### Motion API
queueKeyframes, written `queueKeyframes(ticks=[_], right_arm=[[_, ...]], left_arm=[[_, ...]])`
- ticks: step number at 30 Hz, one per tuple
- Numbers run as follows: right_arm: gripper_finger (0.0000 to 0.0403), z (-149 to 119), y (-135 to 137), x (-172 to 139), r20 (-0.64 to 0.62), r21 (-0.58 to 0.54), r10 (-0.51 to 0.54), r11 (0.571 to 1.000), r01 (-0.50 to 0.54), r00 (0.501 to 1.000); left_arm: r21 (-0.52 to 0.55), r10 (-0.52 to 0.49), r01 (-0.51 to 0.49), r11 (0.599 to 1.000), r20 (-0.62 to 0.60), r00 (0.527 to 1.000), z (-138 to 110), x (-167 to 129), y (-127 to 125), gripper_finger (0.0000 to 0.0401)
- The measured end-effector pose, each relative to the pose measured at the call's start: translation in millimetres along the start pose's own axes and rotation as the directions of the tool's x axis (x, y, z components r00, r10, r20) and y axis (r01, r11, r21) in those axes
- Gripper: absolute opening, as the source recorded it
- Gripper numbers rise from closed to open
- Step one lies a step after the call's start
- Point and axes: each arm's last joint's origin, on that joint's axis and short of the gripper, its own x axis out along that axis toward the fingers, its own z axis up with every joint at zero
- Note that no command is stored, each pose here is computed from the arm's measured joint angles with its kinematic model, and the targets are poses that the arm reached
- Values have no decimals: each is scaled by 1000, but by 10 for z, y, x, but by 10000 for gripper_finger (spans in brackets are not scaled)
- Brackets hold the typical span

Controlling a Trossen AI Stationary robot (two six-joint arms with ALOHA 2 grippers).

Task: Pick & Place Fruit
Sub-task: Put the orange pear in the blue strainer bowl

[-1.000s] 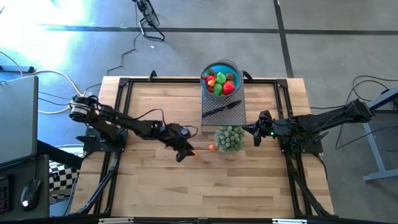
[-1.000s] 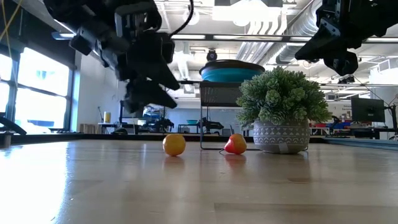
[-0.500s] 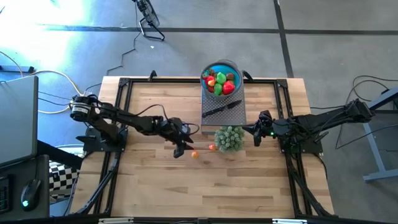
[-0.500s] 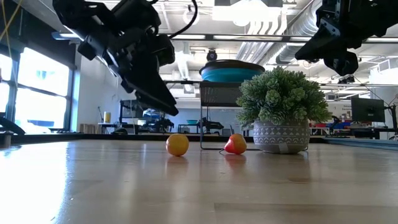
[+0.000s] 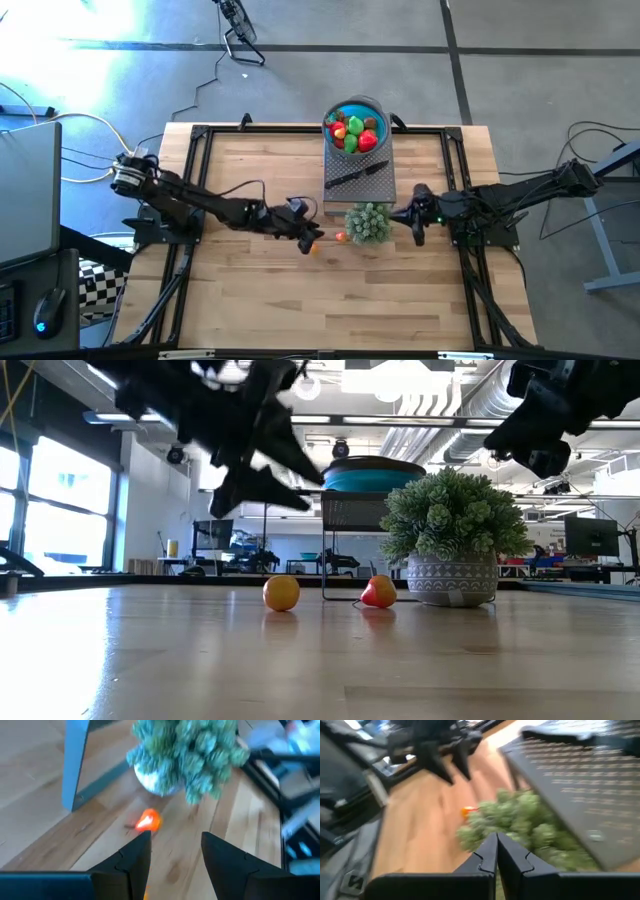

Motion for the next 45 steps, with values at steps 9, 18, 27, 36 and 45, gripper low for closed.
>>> queueKeyframes(ticks=[9,18,27,36,45], right_arm=[[2,134,133,-62,76,-104,237,968,-228,969],[2,239,173,-81,215,-135,229,970,-203,949],[3,235,179,-81,201,-132,249,965,-226,947],[3,228,181,-80,186,-120,263,963,-243,947],[2,212,171,-75,171,-121,251,965,-233,953]], left_arm=[[-224,219,-207,952,30,975,-92,-266,-591,162],[-262,296,-299,918,-50,954,-54,-422,-1077,92],[-375,354,-354,857,-72,932,-213,-142,-1103,14],[-430,383,-389,815,-104,918,-373,23,-1059,2],[-406,417,-455,793,-184,890,-385,78,-957,3]])
